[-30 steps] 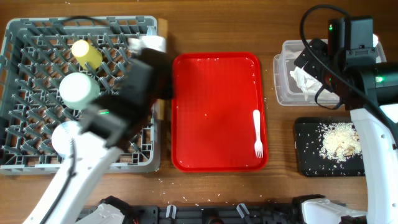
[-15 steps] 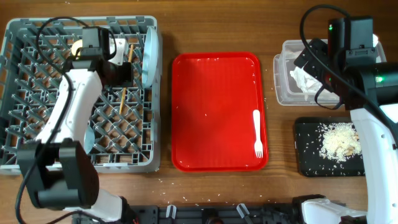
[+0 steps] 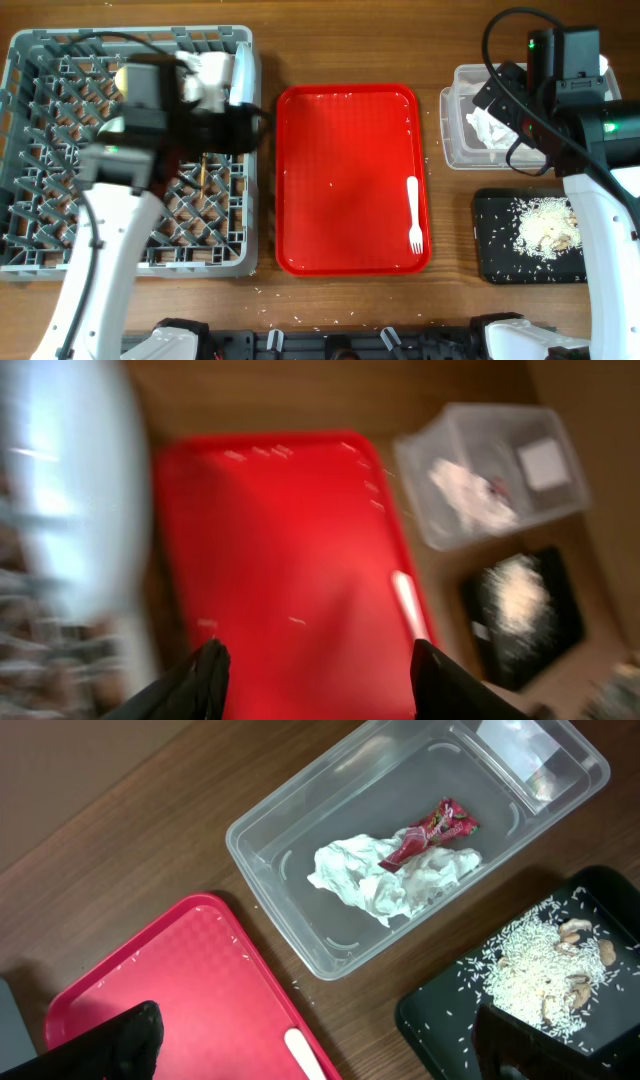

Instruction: Sort waste into correct bins and load items into the dishwasher rack

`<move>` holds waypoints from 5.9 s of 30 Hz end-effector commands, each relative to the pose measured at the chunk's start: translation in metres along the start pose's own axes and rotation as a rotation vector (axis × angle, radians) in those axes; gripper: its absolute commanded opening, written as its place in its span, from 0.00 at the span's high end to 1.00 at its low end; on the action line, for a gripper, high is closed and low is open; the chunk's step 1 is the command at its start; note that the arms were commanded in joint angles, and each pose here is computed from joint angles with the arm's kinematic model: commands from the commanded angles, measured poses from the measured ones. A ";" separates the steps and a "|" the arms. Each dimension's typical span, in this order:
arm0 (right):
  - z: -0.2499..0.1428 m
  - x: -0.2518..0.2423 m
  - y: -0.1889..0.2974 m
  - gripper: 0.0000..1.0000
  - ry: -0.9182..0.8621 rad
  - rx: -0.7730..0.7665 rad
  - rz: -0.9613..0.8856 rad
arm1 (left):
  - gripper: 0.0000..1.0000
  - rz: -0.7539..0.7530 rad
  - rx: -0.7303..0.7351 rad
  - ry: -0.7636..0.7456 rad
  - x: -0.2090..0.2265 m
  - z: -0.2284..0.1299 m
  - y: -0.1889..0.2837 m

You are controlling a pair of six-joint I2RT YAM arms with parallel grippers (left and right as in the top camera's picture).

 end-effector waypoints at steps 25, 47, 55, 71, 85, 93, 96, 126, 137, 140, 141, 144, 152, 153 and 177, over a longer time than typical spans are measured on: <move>0.004 -0.001 -0.001 0.01 -0.001 -0.012 -0.014 | 0.62 0.329 -0.014 -0.061 -0.157 -0.189 -0.256; 0.003 -0.001 -0.001 0.00 -0.001 -0.012 -0.014 | 0.60 0.594 -0.085 -0.174 -0.098 -0.192 -0.276; 0.003 -0.001 -0.001 0.00 -0.001 -0.012 -0.014 | 0.67 0.419 0.199 -0.090 -0.111 -0.228 -0.285; 0.004 -0.001 -0.001 0.00 0.000 -0.012 -0.014 | 0.91 0.391 0.029 -0.076 -0.133 -0.171 -0.242; 0.003 -0.001 -0.001 0.00 -0.001 -0.012 -0.014 | 0.55 0.381 -0.016 -0.227 -0.101 -0.068 -0.110; 0.003 -0.001 -0.001 0.00 -0.001 -0.012 -0.014 | 0.17 0.350 0.594 -0.348 -0.071 -0.162 -0.103; 0.004 -0.001 -0.001 0.00 -0.001 -0.012 -0.014 | 0.11 0.187 0.772 -0.376 -0.079 -0.193 -0.096; 0.004 -0.001 -0.001 0.01 -0.001 -0.012 -0.014 | 0.62 0.143 0.802 -0.774 -0.020 -0.250 -0.198; 0.004 -0.001 -0.001 0.00 -0.001 -0.012 -0.014 | 0.37 0.219 0.570 -0.430 -0.014 -0.199 -0.209; 0.004 -0.001 -0.001 0.00 -0.001 -0.012 -0.014 | 0.33 0.192 0.464 -0.388 -0.030 -0.173 -0.190; 0.003 -0.001 -0.001 0.00 -0.001 -0.012 -0.014 | 0.32 0.176 0.440 -0.390 -0.037 -0.166 -0.180; 0.004 -0.001 -0.001 0.00 -0.001 -0.012 -0.014 | 0.30 0.138 0.584 -0.349 -0.041 -0.186 -0.140; 0.004 -0.001 -0.001 0.00 -0.001 -0.012 -0.014 | 0.36 0.247 0.796 -0.318 0.004 -0.247 -0.128; 0.004 -0.001 -0.001 0.00 -0.001 -0.012 -0.014 | 0.36 0.245 0.790 -0.319 0.008 -0.251 -0.131; 0.004 -0.001 -0.001 0.00 -0.001 -0.012 -0.014 | 0.70 0.376 0.722 -0.544 0.013 -0.281 -0.163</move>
Point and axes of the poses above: each gripper's point midway between its finger pads, its own y axis back along the fingers, its own x axis along the line the jaws close on, z = x × y, the point moved 4 cm from there along y, back along the fingers, and after that the axes turned 1 degree about y, right-handed, at the moved point
